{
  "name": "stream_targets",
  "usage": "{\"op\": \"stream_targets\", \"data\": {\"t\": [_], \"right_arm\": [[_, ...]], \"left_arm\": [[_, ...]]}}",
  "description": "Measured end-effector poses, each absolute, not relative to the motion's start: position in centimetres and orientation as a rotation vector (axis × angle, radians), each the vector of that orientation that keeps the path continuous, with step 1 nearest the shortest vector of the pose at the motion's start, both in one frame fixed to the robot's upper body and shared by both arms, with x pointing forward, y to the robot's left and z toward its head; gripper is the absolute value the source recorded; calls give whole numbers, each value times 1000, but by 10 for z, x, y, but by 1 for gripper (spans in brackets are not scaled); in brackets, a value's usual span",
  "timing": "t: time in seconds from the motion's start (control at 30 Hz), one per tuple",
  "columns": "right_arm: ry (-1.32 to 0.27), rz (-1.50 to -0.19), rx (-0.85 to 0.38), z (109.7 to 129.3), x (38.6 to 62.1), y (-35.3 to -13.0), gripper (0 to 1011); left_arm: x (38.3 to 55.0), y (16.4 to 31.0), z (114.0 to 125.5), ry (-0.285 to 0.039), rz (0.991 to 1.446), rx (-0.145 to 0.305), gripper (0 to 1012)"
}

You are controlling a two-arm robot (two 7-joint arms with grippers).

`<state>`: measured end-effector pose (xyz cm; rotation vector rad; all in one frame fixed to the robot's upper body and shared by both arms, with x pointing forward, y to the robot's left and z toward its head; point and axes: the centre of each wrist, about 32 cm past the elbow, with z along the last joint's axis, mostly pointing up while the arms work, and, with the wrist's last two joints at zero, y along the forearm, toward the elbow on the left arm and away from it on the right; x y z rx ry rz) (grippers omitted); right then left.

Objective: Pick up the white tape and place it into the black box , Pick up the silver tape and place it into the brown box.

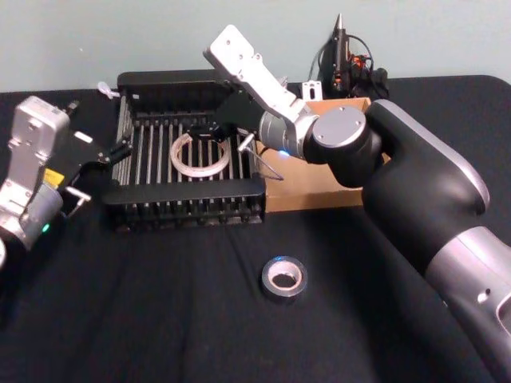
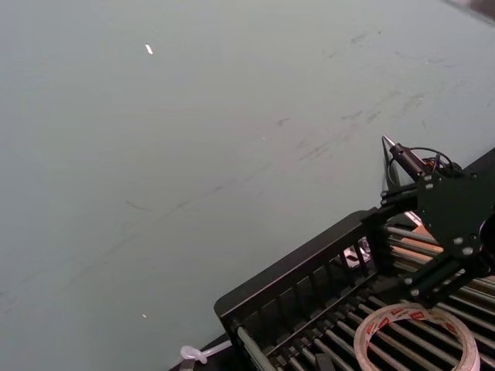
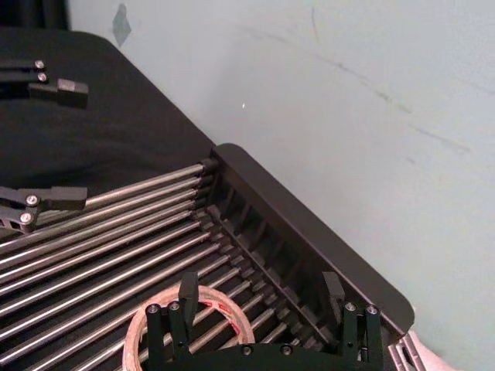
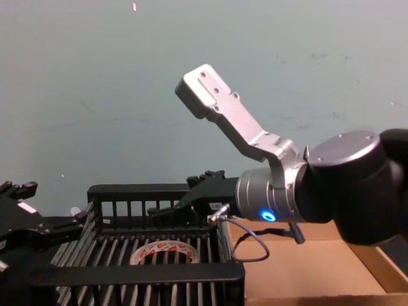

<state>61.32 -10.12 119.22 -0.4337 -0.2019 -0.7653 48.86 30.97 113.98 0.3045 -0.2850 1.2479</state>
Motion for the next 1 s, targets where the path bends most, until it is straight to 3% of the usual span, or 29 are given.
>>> {"op": "stream_targets", "data": {"t": [0.43,0.73,1.0], "right_arm": [[-201,-778,-346,1214,599,-129,1002],[-181,-800,-267,1226,568,-179,1002],[-156,-816,-253,1220,529,-222,1002]], "left_arm": [[489,310,1140,-285,1248,304,1001],[489,310,1140,-285,1248,305,1001],[489,310,1140,-285,1248,304,1001]]}}
